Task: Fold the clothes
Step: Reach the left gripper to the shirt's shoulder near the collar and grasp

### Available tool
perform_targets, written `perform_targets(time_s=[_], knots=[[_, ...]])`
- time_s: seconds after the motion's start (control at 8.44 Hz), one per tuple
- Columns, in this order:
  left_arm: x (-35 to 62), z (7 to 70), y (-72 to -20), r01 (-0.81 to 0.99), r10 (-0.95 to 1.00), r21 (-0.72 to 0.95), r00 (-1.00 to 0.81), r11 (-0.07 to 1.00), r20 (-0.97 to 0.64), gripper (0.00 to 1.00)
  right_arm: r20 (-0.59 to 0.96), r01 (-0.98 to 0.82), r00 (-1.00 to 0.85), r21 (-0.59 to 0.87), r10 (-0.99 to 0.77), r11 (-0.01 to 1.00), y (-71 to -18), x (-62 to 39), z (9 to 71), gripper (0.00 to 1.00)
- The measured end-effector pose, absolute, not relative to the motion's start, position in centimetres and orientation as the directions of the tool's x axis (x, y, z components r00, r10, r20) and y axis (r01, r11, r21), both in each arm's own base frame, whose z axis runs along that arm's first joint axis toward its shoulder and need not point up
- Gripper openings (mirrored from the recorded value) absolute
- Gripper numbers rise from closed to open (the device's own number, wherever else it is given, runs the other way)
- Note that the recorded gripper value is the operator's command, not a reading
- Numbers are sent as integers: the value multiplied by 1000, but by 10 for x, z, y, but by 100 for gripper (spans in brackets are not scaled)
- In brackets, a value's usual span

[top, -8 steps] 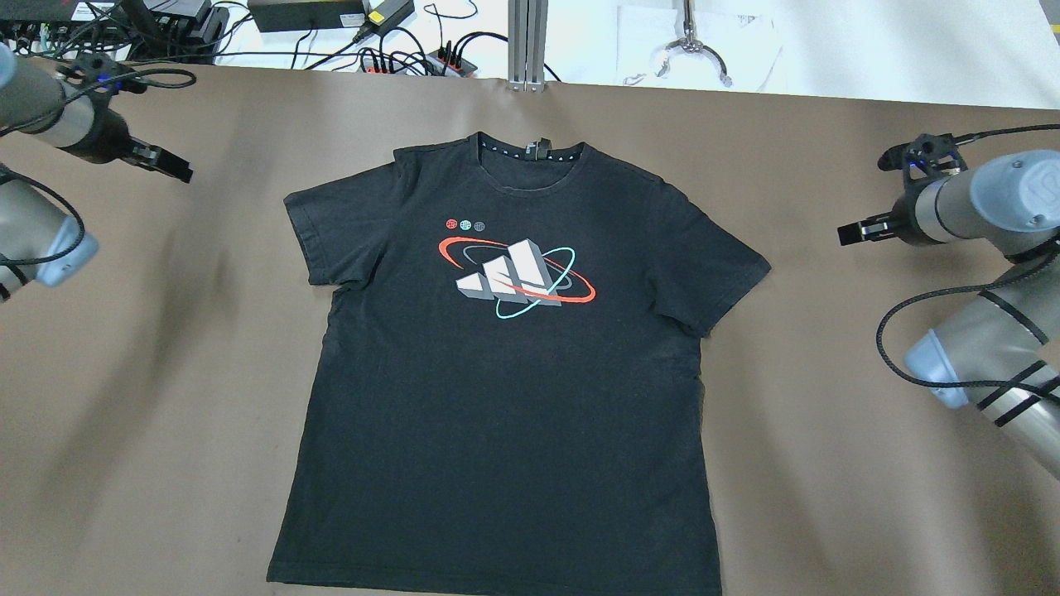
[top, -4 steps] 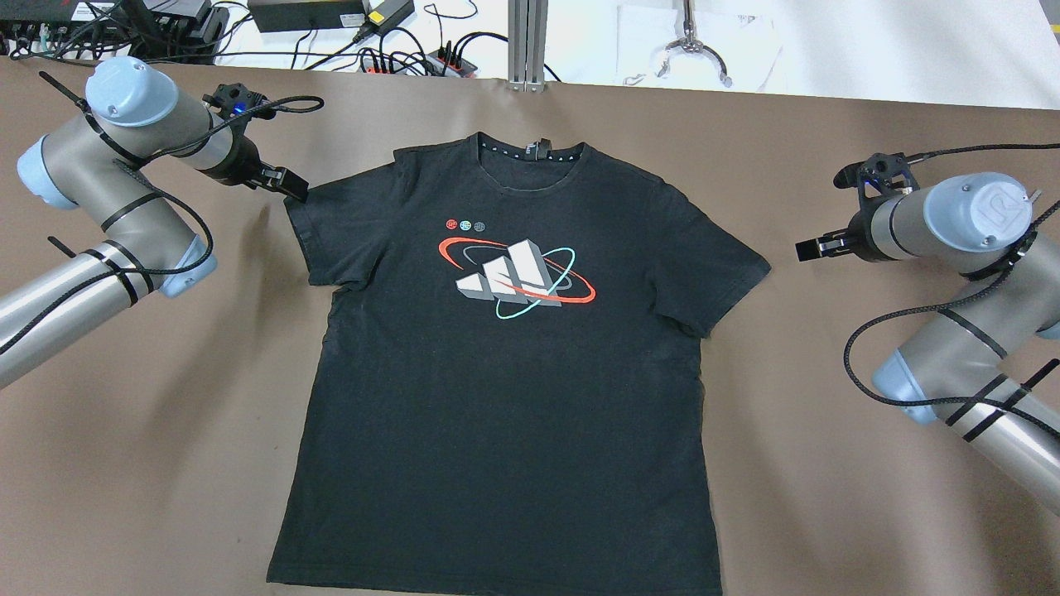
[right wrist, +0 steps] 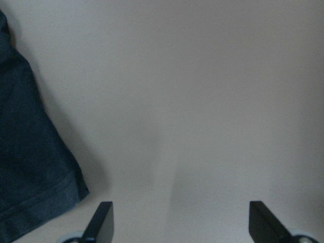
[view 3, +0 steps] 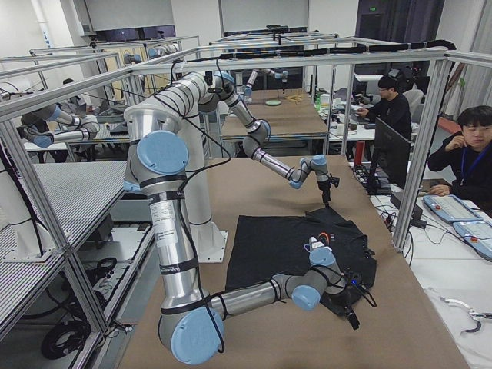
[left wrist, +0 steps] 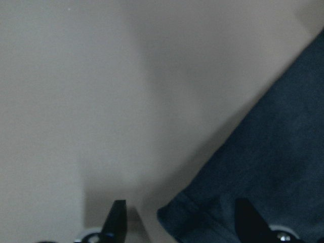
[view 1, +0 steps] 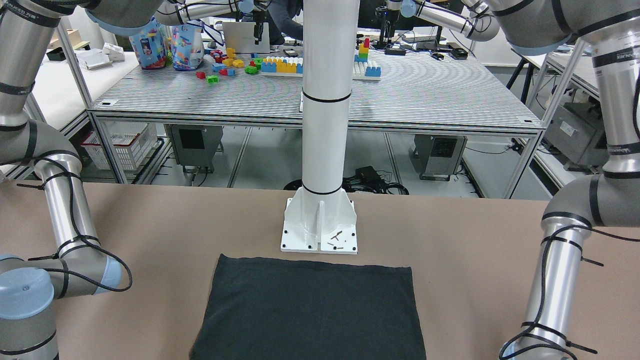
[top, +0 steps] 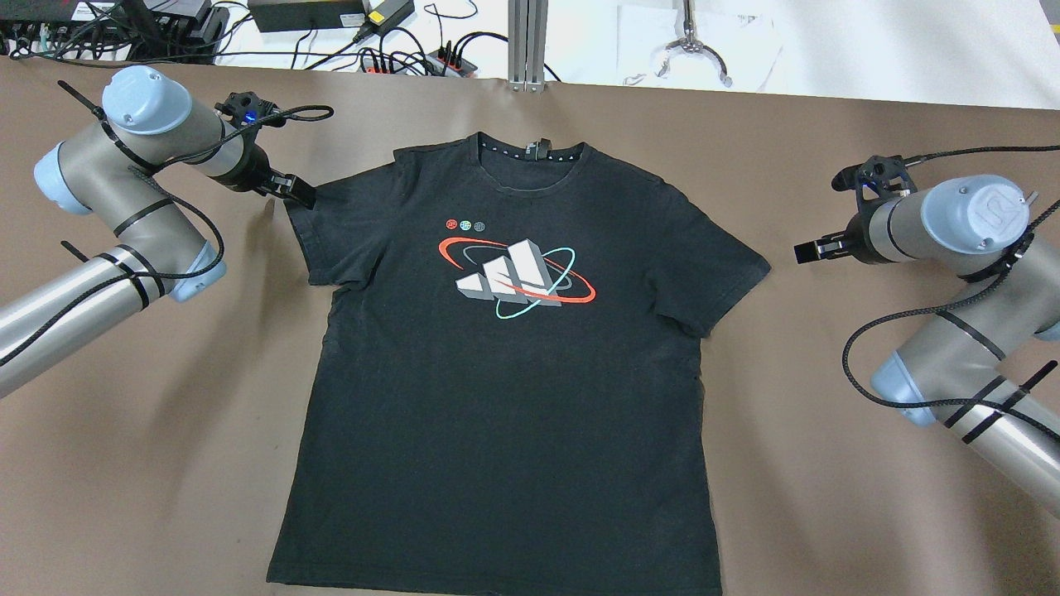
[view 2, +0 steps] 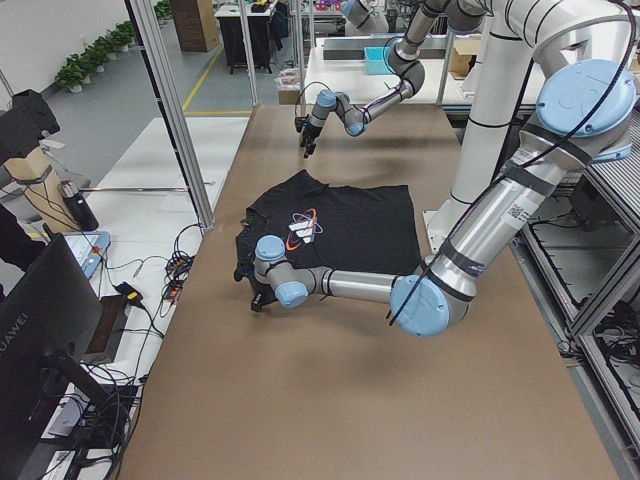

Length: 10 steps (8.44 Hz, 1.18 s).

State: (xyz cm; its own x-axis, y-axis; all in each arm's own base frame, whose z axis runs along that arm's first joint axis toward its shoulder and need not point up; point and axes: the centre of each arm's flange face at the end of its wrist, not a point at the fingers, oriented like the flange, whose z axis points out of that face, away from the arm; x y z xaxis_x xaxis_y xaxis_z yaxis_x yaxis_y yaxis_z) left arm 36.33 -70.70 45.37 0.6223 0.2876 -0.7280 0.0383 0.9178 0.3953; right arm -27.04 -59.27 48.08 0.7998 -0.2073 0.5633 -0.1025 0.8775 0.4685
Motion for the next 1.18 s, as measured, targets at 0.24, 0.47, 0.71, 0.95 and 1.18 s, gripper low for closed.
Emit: perform_targets(time_s=[0.24, 0.47, 0.71, 0.95, 1.18], knots=[[365, 455, -706, 37, 288, 395, 623, 918, -728, 21, 562, -99, 800, 468, -209, 878, -591, -273, 482, 94], [365, 454, -706, 37, 288, 395, 621, 918, -729, 0, 562, -99, 800, 468, -209, 878, -591, -273, 482, 94], [362, 451, -707, 42, 287, 396, 619, 917, -731, 0, 562, -99, 800, 468, -210, 878, -591, -273, 482, 94], [359, 440, -710, 64, 273, 389, 609, 919, -745, 0, 561, -99, 800, 469, -210, 878, -591, -273, 482, 94], [359, 408, -707, 131, 223, 357, 574, 925, -788, 0, 562, -99, 800, 469, -210, 877, -591, -274, 482, 94]])
